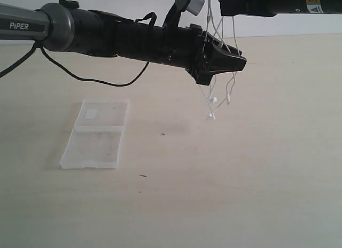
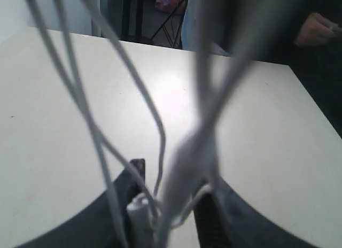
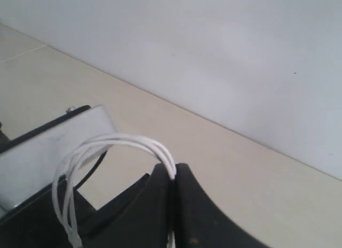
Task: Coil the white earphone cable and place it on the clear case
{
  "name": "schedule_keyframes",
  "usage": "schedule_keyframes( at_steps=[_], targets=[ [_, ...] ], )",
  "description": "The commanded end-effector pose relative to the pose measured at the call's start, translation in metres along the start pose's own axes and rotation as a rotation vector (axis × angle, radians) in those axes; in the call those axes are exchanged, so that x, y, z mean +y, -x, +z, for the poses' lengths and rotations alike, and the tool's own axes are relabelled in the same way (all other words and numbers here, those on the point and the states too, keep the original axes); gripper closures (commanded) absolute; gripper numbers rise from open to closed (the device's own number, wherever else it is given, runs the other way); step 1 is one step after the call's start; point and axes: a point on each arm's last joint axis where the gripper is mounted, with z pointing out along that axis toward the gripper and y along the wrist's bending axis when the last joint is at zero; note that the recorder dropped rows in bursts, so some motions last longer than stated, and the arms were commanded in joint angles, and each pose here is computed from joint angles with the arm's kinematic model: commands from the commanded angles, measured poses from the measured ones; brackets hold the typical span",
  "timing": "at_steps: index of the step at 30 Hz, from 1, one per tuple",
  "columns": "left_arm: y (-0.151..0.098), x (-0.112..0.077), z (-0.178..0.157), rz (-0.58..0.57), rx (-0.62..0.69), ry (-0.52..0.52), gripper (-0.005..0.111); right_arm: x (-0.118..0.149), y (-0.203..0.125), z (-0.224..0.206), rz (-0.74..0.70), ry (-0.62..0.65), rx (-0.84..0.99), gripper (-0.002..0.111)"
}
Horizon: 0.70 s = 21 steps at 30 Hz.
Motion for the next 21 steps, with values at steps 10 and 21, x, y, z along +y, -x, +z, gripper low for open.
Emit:
schedule_keyframes(
  at_steps=[10, 21],
  targets=[
    [-0.005, 0.002, 0.001, 0.001, 0.02, 0.01, 0.074, 0.002, 0.01, -0.004, 0.064, 0.01, -0.055, 0.108],
    [-0.006, 0.004, 0.001, -0.003, 0.026, 0.023, 0.074, 0.001, 0.015, -0.005, 0.176, 0.003, -0.113, 0.108]
  ],
)
